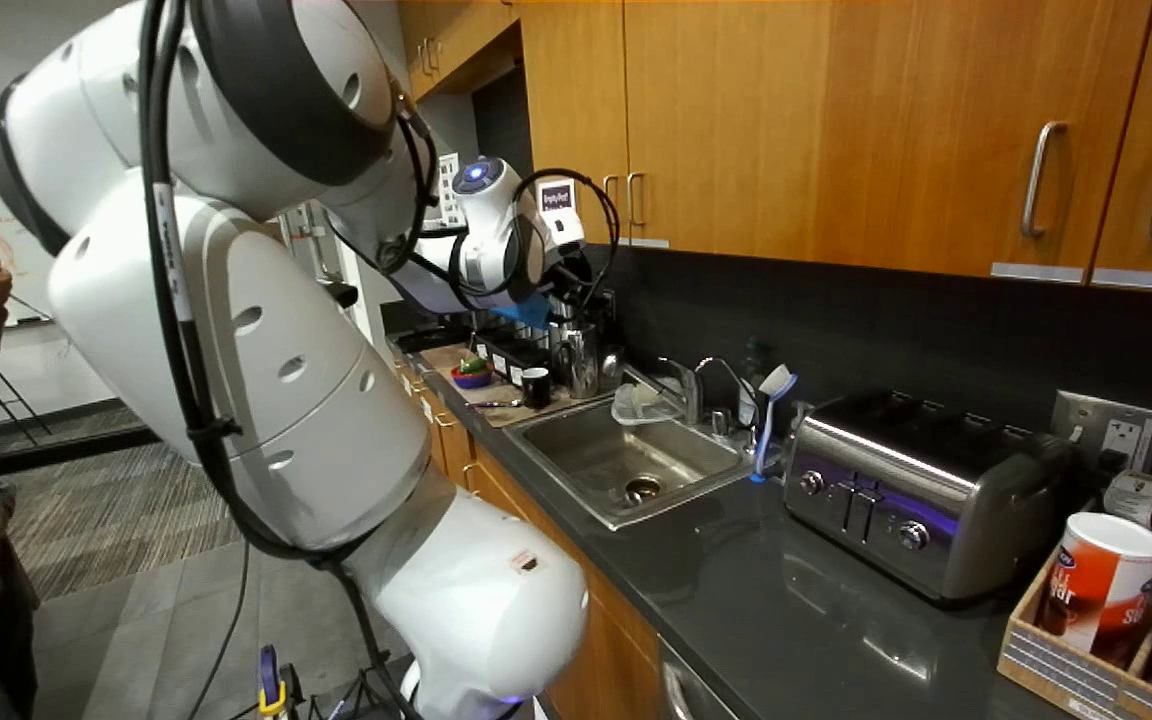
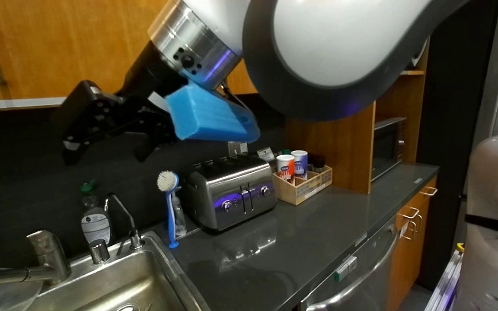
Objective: Open the second cabinet door from the left
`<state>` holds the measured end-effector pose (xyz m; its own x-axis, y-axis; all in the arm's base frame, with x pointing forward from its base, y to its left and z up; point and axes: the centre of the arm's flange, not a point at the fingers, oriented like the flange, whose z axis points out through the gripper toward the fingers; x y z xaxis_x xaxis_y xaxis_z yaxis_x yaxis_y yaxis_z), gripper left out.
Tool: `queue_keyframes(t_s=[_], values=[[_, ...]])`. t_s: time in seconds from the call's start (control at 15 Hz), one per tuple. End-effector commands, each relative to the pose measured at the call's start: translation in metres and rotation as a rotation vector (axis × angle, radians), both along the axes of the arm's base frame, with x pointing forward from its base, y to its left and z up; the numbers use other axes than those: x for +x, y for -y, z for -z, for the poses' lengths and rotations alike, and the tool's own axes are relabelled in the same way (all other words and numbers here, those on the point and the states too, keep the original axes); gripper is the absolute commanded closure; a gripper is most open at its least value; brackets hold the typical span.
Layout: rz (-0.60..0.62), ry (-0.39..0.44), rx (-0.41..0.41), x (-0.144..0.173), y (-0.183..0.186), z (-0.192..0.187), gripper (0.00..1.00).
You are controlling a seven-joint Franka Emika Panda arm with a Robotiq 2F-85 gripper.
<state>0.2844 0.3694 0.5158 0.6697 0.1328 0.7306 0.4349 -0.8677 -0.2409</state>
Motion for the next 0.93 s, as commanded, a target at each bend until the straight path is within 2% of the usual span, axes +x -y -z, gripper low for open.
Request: queue_keyframes(t_s=[0.0,0.47,0.87], values=[[0.001,0.092,0.062,0.003,-0.018,-0.003,0.00],[0.013,0.296,0.167,0.021,-0.038,-0.034,0.00],[-0.030,0.420,0.207,0.029,-0.064,-0.075,0.00]])
